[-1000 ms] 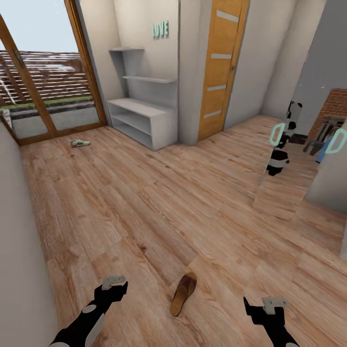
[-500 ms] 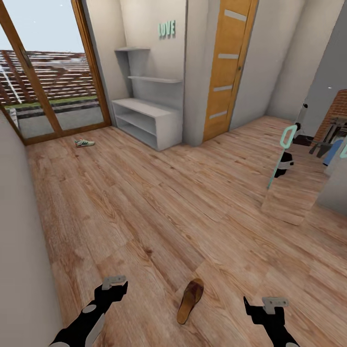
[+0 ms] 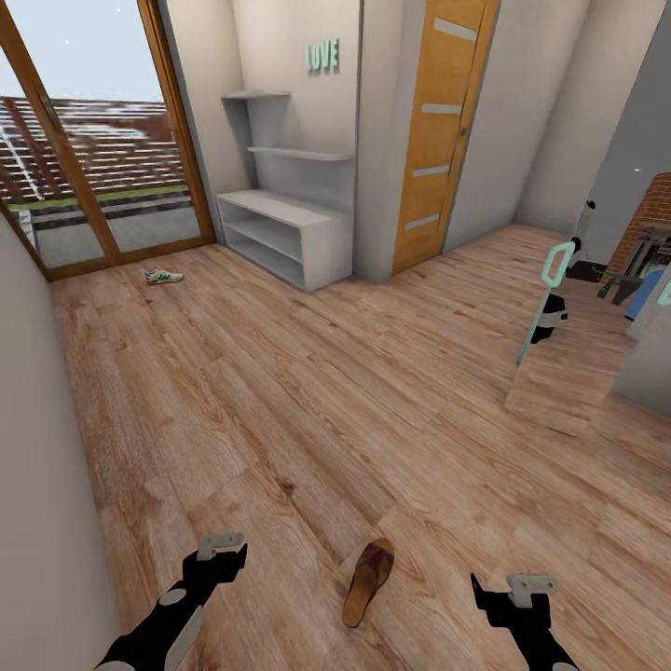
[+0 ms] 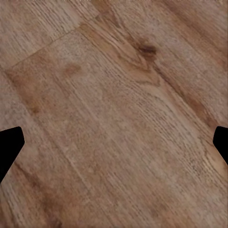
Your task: Pick up the two gym shoes and the two sandals from the corridor floor and place them onto the hallstand (shoe rack) in the corridor, making sure they are on the rack and not on the floor. Arrange them so the two gym shoes are next to each other and the two sandals are next to each other.
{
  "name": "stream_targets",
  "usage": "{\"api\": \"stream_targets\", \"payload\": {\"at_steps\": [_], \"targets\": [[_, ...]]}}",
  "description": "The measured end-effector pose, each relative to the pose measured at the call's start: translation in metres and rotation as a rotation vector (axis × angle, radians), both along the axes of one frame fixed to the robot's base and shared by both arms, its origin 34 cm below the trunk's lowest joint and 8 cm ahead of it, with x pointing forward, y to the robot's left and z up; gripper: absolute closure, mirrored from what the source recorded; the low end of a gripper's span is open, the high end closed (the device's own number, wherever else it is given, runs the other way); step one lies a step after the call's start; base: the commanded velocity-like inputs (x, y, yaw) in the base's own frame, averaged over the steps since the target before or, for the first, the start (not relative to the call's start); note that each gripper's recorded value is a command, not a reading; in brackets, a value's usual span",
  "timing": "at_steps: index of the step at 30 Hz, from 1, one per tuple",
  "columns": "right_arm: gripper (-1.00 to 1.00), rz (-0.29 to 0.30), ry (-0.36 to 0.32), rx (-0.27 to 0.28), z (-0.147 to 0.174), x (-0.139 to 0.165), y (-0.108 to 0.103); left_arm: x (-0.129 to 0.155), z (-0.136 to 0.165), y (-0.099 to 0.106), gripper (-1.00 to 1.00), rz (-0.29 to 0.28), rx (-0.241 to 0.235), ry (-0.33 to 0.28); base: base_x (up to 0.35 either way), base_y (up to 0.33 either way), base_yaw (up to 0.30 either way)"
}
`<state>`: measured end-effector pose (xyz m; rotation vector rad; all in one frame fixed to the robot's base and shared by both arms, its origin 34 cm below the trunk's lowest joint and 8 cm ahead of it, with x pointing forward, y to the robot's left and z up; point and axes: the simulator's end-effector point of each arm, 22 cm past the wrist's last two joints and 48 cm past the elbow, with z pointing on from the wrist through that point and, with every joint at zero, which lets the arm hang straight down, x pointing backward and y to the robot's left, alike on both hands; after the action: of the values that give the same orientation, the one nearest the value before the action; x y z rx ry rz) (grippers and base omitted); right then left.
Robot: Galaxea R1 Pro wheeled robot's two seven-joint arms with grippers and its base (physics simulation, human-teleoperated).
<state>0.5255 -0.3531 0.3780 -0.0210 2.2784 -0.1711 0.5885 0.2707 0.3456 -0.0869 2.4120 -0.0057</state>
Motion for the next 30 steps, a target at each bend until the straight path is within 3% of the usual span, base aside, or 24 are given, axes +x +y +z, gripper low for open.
{"api": "stream_targets", "payload": {"at_steps": [30], "targets": [[-1.00,0.000,0.000,0.000,0.0000,0.0000,0.0002,0.0094,0.0080,0.0014,-1.00,0.001,0.002,-0.026,0.041,0.022,0.000]]}}
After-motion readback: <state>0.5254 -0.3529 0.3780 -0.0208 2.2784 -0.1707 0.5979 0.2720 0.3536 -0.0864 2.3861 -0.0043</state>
